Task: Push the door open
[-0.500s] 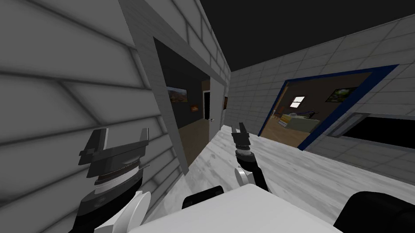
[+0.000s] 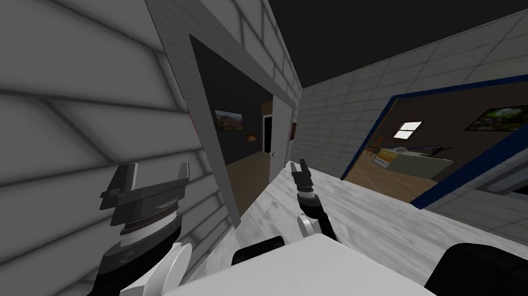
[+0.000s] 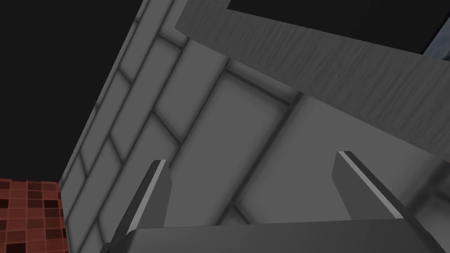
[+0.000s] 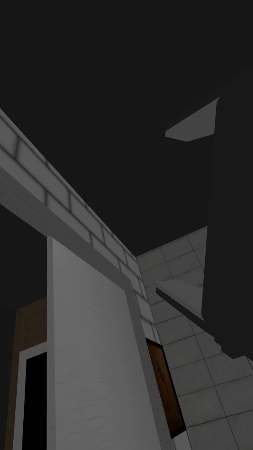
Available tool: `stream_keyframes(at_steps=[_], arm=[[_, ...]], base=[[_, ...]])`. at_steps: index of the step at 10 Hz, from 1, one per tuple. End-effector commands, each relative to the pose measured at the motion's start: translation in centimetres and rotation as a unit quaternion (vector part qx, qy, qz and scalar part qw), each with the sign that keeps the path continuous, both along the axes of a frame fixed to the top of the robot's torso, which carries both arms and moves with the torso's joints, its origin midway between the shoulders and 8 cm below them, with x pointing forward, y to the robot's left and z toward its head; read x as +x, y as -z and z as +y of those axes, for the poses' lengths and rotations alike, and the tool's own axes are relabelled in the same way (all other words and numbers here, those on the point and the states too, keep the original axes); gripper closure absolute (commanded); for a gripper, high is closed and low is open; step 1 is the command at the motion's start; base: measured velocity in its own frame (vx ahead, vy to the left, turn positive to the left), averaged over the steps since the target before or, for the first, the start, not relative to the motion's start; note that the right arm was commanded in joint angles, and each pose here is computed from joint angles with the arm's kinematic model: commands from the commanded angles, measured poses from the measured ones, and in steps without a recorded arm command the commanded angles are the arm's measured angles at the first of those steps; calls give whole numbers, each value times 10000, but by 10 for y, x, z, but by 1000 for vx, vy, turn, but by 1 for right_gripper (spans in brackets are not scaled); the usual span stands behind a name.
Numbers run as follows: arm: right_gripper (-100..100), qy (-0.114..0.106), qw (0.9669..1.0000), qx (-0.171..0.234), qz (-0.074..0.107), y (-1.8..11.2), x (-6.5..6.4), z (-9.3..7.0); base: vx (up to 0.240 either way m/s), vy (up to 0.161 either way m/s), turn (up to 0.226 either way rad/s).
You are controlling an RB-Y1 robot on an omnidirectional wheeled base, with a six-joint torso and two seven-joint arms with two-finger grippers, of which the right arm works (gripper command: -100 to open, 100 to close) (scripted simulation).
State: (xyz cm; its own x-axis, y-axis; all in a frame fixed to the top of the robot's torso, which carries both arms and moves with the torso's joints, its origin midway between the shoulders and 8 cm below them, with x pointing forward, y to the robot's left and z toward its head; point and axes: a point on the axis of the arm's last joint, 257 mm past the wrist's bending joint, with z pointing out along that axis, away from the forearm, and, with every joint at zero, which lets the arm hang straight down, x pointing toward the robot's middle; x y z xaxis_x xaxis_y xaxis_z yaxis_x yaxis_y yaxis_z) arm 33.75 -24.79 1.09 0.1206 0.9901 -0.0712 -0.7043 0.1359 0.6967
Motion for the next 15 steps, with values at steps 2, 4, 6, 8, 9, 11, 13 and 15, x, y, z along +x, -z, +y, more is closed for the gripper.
stream_keyframes(at_steps=[2, 4, 6, 8, 9, 11, 13, 15], arm=[[-100, -64, 9998, -1, 189, 21, 5, 1], [-100, -121, 9992, 8, 383, 41, 12, 3], [-100, -161, 9983, 31, 561, 59, 17, 4], [-100, -188, 9974, 46, 695, 73, 20, 5], [-100, -196, 9970, 55, 744, 78, 21, 5], [-100, -217, 9958, 81, 890, 94, 24, 6], [-100, -237, 9943, 104, 1037, 109, 26, 7], [-100, -250, 9925, 137, 1191, 126, 28, 8]], base=[[172, -71, 126], [183, -107, 194], [195, -98, 157], [125, -96, 126], [106, -78, 128], [114, -88, 119], [130, -123, 157], [148, -139, 163]])
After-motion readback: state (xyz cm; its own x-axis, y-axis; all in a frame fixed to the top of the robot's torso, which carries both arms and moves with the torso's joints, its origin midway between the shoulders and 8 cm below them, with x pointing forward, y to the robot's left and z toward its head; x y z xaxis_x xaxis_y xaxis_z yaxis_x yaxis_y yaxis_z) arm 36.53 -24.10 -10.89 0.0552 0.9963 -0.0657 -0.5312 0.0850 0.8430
